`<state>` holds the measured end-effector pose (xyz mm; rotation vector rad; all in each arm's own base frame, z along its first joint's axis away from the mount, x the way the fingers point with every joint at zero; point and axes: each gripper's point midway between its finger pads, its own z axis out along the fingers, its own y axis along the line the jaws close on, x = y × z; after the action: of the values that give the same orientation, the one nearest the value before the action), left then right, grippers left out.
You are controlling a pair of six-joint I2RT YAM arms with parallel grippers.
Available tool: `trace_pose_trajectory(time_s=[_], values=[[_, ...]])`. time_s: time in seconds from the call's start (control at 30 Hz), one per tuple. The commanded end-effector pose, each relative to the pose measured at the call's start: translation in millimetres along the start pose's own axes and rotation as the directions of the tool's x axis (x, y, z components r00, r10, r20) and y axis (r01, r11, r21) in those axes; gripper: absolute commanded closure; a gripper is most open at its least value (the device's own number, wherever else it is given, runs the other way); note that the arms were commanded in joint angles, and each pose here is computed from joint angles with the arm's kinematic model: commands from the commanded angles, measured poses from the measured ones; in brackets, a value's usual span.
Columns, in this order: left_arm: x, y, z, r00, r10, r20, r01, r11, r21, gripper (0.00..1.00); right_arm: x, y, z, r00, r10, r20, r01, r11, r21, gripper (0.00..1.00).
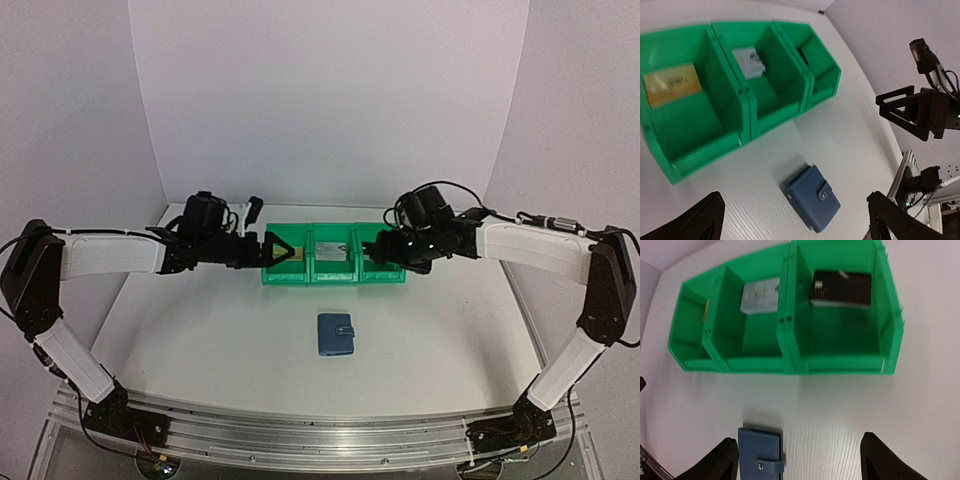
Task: Take the credit cards out of the card holder
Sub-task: Open the card holder at the center of the board.
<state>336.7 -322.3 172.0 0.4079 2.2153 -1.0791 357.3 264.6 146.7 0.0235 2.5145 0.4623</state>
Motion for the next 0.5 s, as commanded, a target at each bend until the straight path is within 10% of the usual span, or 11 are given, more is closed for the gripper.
trace_pose_trajectory(time_s=[0.0,0.47], values=[[57,6,27,0.948,-0.230,-0.220,0.226,0.973,-0.043,0.01,74,-2,6,0.977,0.027,-0.213,0.018,0.978,0.207,0.26],[113,1,85,0.837,-0.318,-0.445,0.348,0.937,-0.016,0.25,142,61,65,0.925,-0.044,-0.378,0.104,0.985,0.140,0.47]])
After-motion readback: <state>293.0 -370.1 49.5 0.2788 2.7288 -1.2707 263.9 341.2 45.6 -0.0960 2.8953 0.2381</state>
